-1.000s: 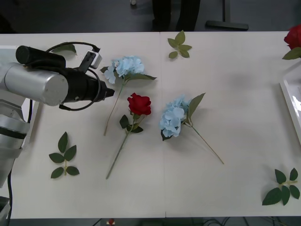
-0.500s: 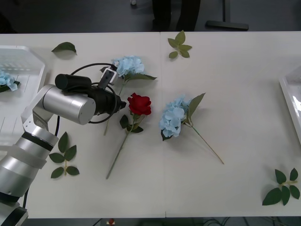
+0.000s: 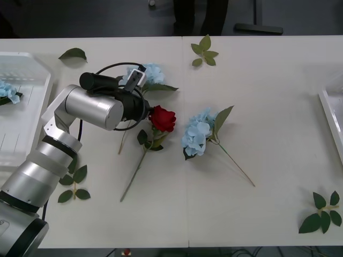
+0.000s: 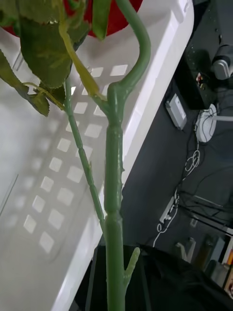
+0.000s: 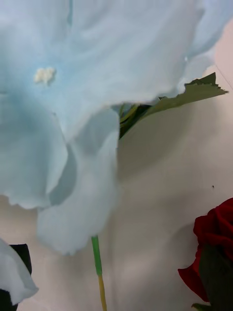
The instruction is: Place the red flowers into the right box and the blue flowers into the left box. If a person shows an open palm, hand one flower to the person first, then continue sorting.
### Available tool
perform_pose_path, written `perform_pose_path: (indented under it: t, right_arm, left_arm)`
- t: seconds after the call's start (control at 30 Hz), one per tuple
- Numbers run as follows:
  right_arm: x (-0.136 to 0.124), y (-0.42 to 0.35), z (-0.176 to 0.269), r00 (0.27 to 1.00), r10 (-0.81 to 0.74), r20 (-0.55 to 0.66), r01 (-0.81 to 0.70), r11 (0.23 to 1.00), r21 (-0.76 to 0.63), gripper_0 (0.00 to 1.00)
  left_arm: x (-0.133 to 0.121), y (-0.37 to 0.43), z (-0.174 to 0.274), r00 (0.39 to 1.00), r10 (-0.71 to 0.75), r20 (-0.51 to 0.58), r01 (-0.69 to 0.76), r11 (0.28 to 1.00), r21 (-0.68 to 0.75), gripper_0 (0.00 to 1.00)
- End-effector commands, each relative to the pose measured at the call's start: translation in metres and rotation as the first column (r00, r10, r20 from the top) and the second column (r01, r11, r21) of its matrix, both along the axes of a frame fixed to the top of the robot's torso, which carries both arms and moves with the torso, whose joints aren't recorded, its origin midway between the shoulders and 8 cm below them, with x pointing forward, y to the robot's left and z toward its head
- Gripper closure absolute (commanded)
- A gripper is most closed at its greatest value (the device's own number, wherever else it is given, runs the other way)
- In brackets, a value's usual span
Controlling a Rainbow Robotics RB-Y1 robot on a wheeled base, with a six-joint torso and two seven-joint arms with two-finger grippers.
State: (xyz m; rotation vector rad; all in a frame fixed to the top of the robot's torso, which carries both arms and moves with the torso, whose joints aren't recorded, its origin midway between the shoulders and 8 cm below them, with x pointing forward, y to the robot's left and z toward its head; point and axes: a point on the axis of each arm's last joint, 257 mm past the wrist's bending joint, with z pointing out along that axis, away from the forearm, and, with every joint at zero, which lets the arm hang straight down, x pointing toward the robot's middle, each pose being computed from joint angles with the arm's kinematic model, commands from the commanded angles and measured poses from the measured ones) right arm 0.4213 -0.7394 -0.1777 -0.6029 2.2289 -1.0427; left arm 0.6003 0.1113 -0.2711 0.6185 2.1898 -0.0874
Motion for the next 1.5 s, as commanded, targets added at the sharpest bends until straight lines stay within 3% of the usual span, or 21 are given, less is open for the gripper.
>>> perform_pose_path:
  t: [0.03, 0.1, 0.23, 0.27, 0.33, 0.43, 0.6, 0.7, 0.77, 0.83, 0.87, 1.17, 1.5]
  right_arm:
    - [0.015, 0.005, 0.011, 0.998, 0.003, 0.058, -0.002, 1.0, -0.009, 1.0]
    - [0.016, 0.006, 0.008, 0.998, 0.003, 0.057, -0.002, 1.0, -0.016, 0.97]
    - [0.015, 0.0, 0.009, 0.999, 0.002, 0.05, 0.001, 0.998, -0.066, 0.62]
    - [0.014, -0.001, 0.009, 0.999, -0.002, 0.048, 0.005, 0.998, -0.067, 0.57]
    - [0.013, -0.005, 0.005, 0.999, -0.013, 0.042, 0.015, 0.998, -0.064, 0.5]
    - [0.014, -0.007, -0.003, 0.999, -0.024, 0.027, 0.025, 0.998, -0.058, 0.4]
    - [0.017, -0.007, -0.009, 1.0, -0.018, 0.022, 0.019, 0.998, -0.063, 0.33]
    - [0.017, -0.006, -0.011, 1.0, -0.014, 0.015, 0.015, 0.998, -0.066, 0.3]
    - [0.017, -0.005, -0.013, 1.0, -0.012, 0.012, 0.013, 0.998, -0.063, 0.25]
    - [0.019, -0.001, -0.016, 1.0, -0.009, 0.018, 0.009, 0.999, -0.041, 0.19]
    - [0.02, 0.002, -0.017, 1.0, -0.006, 0.025, 0.006, 1.0, -0.022, 0.15]
    - [0.03, 0.034, -0.022, 0.998, 0.069, 0.003, -0.069, 0.996, 0.062, 0.03]
    - [0.056, 0.156, -0.001, 0.964, 0.264, 0.018, -0.254, 0.903, 0.346, 0.02]
  left_arm:
    - [0.014, -0.015, 0.018, 0.999, -0.012, 0.045, 0.012, 1.0, -0.009, 0.0]
    - [0.017, -0.016, 0.016, 0.999, -0.014, 0.049, 0.014, 1.0, -0.007, 0.0]
    - [0.022, -0.015, 0.012, 0.998, -0.014, 0.055, 0.014, 1.0, 0.003, 0.04]
    - [0.023, -0.016, 0.012, 0.998, -0.015, 0.056, 0.015, 1.0, 0.001, 0.08]
    - [0.022, -0.017, 0.012, 0.998, -0.015, 0.054, 0.015, 1.0, 0.0, 0.15]
    - [0.021, -0.016, 0.009, 0.999, -0.018, 0.05, 0.017, 1.0, 0.01, 0.17]
    - [0.019, -0.011, -0.003, 0.999, -0.015, 0.036, 0.014, 0.999, 0.035, 0.23]
    - [0.02, -0.007, -0.007, 0.999, -0.012, 0.033, 0.01, 0.999, 0.045, 0.38]
    - [0.02, -0.005, -0.01, 0.999, -0.011, 0.031, 0.009, 0.999, 0.054, 0.56]
    - [0.019, -0.003, -0.012, 1.0, -0.01, 0.028, 0.008, 0.998, 0.058, 0.8]
    - [0.019, -0.003, -0.012, 1.0, -0.01, 0.028, 0.008, 0.998, 0.057, 1.0]
    - [0.025, 0.001, 0.002, 0.999, 0.012, 0.044, -0.013, 1.0, 0.023, 1.0]
    - [0.03, 0.07, 0.086, 0.991, 0.133, 0.015, -0.133, 0.991, -0.011, 1.0]
